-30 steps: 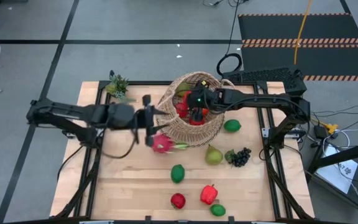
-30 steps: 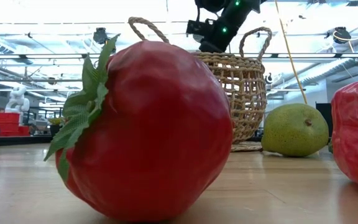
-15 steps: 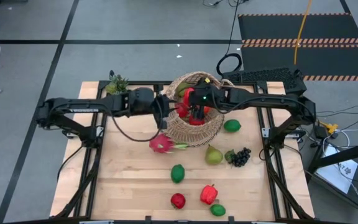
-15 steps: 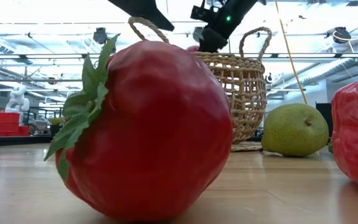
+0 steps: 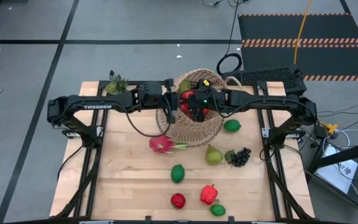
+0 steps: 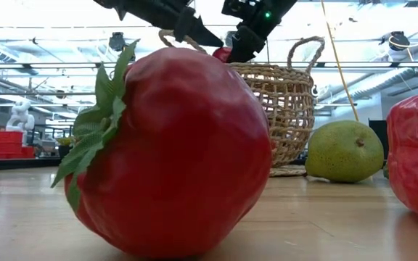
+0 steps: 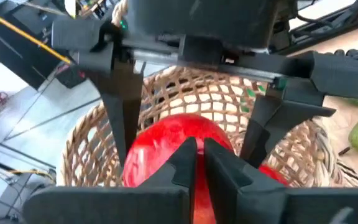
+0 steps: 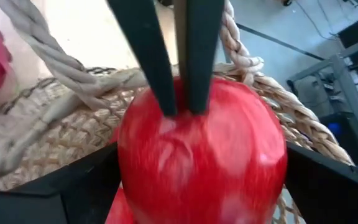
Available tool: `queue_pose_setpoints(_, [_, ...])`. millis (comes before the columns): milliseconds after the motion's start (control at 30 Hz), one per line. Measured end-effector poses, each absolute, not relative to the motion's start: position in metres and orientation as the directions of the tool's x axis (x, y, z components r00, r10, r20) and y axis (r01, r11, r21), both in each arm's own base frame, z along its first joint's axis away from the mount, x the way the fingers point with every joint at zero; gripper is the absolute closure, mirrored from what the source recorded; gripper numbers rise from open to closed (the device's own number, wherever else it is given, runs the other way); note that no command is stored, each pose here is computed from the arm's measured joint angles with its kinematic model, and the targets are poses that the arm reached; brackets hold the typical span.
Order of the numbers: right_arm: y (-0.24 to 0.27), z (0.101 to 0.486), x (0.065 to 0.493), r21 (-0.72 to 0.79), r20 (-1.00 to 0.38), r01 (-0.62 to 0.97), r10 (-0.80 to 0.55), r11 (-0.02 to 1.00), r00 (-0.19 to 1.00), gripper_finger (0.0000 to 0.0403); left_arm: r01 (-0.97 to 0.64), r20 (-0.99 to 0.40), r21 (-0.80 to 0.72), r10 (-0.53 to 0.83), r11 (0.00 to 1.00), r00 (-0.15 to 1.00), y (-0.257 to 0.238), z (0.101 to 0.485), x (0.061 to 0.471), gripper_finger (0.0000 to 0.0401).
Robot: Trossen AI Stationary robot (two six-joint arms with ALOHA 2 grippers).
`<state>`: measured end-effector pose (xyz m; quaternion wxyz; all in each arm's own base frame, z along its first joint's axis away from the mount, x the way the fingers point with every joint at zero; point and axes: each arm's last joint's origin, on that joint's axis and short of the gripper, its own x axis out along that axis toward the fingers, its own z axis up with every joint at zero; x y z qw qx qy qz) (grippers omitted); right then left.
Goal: Build produce basket
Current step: Put the red apple into the basket, then adjust the basket on the mat
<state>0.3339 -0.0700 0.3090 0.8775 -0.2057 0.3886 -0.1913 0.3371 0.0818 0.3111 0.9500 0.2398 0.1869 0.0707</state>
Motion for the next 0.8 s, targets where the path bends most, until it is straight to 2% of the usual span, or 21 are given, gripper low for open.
queue_pose_setpoints(200, [-0.068, 0.31, 0.335, -0.512, -0.598, 0.174, -0.494, 0.841, 0.631, 0.0003, -0.062, -0.362, 0.465, 0.254, 0.883, 0.897, 0.09, 0.313, 0.327, 0.0393])
queue_pose_setpoints(433, [-0.062, 0.317, 0.333, -0.501, -0.571, 0.187, -0.485, 0.845, 0.662, 0.0003, -0.069, -0.353, 0.464, 0.256, 0.883, 0.9, 0.088, 0.317, 0.325, 0.0379])
queue_pose_setpoints(533, [-0.063, 0.316, 0.332, -0.497, -0.583, 0.189, -0.487, 0.847, 0.65, 0.0003, -0.055, -0.288, 0.474, 0.213, 0.879, 0.934, 0.077, 0.324, 0.328, 0.0376])
queue_pose_setpoints(800, [-0.059, 0.32, 0.328, -0.48, -0.582, 0.206, -0.485, 0.853, 0.652, 0.0003, -0.001, -0.3, 0.49, 0.169, 0.872, 0.939, 0.066, 0.326, 0.327, 0.0391])
